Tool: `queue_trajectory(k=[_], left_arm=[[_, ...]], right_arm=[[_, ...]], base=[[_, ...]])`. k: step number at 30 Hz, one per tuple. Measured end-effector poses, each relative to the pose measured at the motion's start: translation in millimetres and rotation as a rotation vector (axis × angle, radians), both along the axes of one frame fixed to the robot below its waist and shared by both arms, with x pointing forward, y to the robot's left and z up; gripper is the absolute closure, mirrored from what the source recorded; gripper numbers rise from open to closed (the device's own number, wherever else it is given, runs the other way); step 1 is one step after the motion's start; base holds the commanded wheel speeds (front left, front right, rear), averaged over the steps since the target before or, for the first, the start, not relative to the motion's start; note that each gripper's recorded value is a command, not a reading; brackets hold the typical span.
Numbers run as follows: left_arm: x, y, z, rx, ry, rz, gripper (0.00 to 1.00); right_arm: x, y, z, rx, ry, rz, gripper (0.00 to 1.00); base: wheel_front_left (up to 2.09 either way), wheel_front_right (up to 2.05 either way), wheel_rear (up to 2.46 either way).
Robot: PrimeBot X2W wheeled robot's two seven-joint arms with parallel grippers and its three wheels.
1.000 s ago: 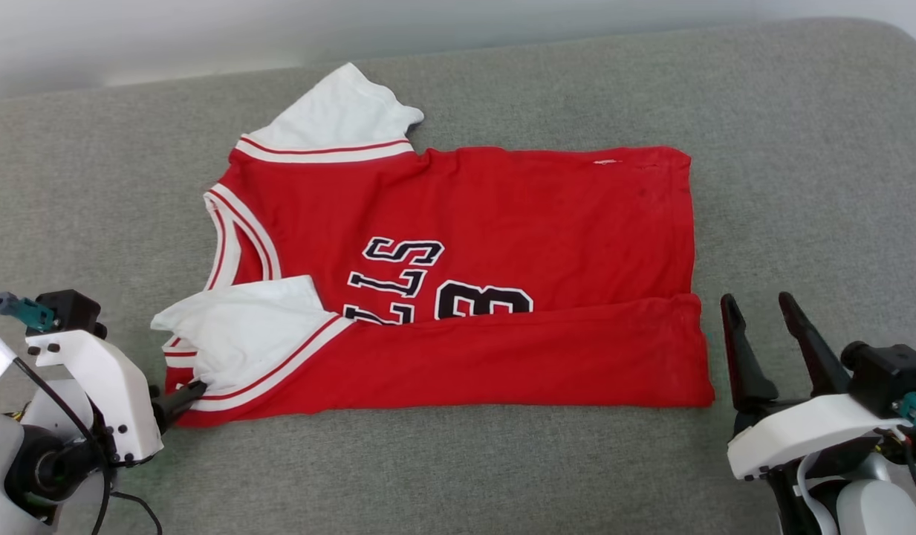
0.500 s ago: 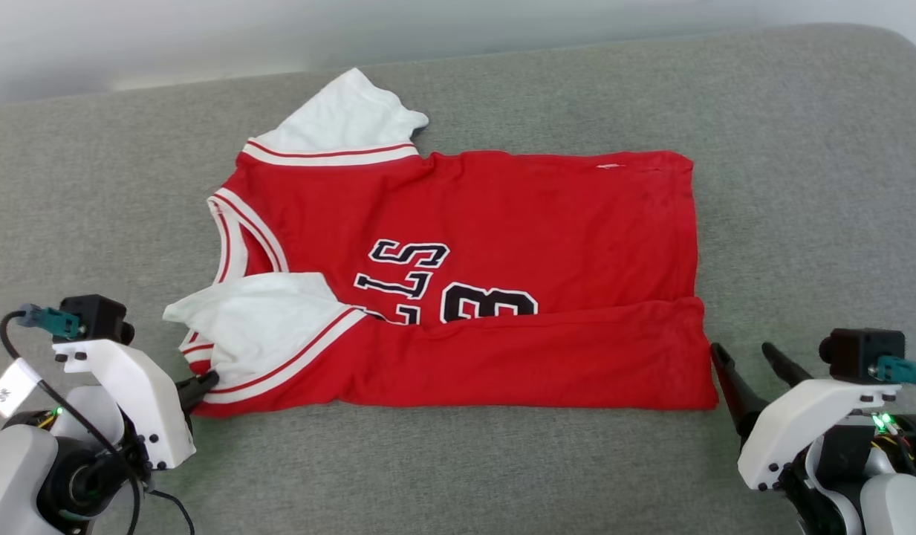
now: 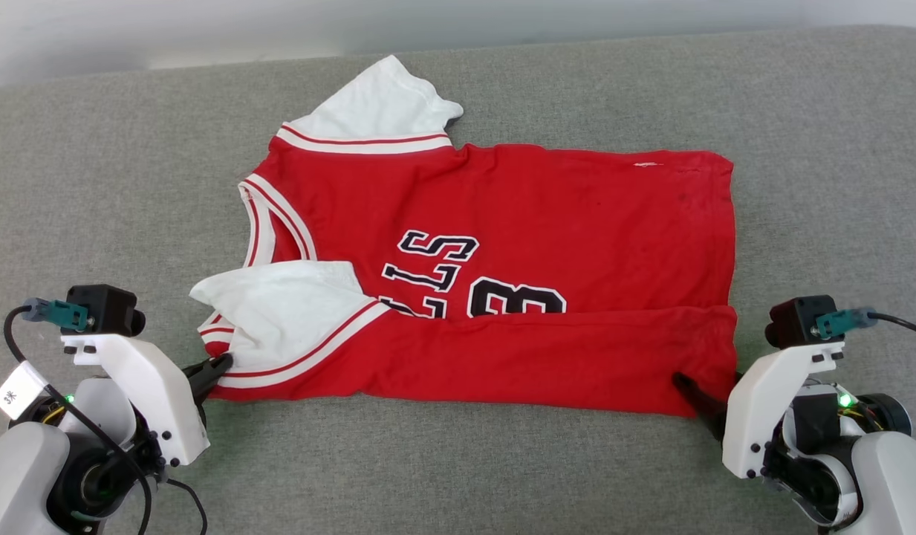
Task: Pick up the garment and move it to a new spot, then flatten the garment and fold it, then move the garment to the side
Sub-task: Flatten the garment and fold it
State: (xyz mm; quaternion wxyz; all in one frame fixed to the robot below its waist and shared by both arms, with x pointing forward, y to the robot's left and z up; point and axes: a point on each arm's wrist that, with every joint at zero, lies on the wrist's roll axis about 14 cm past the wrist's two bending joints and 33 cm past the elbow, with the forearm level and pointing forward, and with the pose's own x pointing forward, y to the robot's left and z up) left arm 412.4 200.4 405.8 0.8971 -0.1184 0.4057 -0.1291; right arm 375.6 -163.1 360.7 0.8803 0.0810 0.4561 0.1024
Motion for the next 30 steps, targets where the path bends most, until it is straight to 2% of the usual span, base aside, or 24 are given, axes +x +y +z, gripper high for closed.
queue_trajectory(k=[2, 3, 4, 8, 15, 21, 30], left_arm=[[0.1, 0.9, -0.8, 0.0, -0.001, 0.003, 1.0], [0.1, 1.1, -1.6, 0.0, 0.0, 0.004, 1.0], [0.1, 1.2, -2.4, -0.001, 0.001, 0.003, 1.0], [1.9, 0.9, -1.4, -0.006, -0.013, 0.009, 1.0], [-1.4, 1.5, 10.6, -0.027, -0.096, 0.054, 1.0], [-23.5, 1.5, 19.9, -0.062, -0.129, 0.109, 1.0], [-78.8, 16.0, 15.8, -0.079, -0.084, 0.222, 1.0]], right_arm=[[-1.3, 2.7, -2.0, 0.004, 0.028, 0.016, 0.0], [-1.3, 2.9, -2.5, 0.003, 0.035, 0.02, 0.65], [-1.3, 3.1, -2.7, 0.005, 0.04, 0.022, 1.0], [1.0, 3.5, 1.1, 0.014, 0.033, 0.024, 1.0], [10.9, -3.9, 27.0, -0.007, -0.065, 0.024, 1.0], [5.6, -7.1, 50.7, -0.025, -0.131, 0.04, 1.0], [-31.9, -7.8, 54.0, -0.011, -0.096, 0.05, 1.0]], base=[[0.0, 0.0, 0.0], [0.0, 0.0, 0.0], [0.0, 0.0, 0.0], [0.0, 0.0, 0.0], [0.0, 0.0, 0.0], [0.0, 0.0, 0.0], [0.0, 0.0, 0.0]])
